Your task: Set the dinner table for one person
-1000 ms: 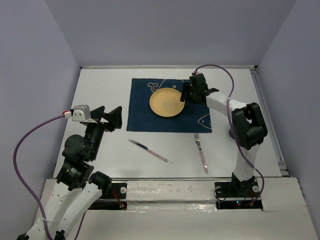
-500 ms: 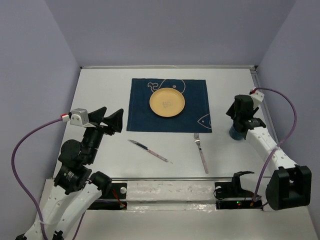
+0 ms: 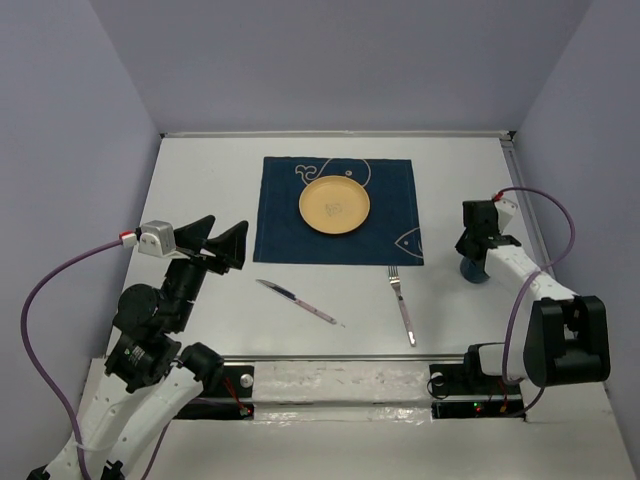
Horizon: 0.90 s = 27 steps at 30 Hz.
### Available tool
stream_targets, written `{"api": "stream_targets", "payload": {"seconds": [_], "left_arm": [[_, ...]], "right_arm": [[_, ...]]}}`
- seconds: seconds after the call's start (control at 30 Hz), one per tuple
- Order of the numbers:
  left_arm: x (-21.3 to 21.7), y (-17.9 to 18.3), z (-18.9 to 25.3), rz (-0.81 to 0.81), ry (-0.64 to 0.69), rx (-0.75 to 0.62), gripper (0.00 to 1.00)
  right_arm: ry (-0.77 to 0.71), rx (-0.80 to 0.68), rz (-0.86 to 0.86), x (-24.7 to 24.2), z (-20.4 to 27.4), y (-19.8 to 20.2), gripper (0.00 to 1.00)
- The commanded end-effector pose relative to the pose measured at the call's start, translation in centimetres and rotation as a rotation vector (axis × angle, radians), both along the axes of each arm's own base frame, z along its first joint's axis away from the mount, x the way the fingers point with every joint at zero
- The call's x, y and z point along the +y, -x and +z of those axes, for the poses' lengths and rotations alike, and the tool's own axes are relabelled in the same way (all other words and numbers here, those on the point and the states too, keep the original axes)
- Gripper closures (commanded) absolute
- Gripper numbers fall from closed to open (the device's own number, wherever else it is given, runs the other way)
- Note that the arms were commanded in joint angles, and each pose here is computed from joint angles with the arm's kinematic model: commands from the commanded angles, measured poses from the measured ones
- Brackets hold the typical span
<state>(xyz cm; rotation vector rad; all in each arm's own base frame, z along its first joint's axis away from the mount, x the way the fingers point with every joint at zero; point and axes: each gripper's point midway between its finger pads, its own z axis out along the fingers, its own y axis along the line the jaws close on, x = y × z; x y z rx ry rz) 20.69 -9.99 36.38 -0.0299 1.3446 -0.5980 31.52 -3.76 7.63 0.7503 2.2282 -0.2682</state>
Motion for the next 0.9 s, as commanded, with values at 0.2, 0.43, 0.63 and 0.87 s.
{"api": "stream_targets", "payload": {"seconds": [0.2, 0.43, 0.63, 0.87], "left_arm": [[-0.1, 0.2, 1.2, -0.006, 0.019, -0.044, 0.11], [0.4, -0.3, 0.8, 0.025, 0.006, -0.032, 0.09], [0.3, -0.5, 0.6, 0.03, -0.001, -0.022, 0.05], [0.4, -0.8, 0.3, 0.042, -0.008, -0.012, 0.04]], "right_arm": [[0.102, -0.226, 0.149, 2.8, 10.8, -5.3, 1.0], [0.105, -0.264, 0.583, 14.2, 14.8, -15.0, 1.0], [0.149, -0.243, 0.74, 18.2, 14.7, -22.4, 1.0], [0.217, -0.151, 0.804, 19.3, 11.4, -26.6, 1.0]]}}
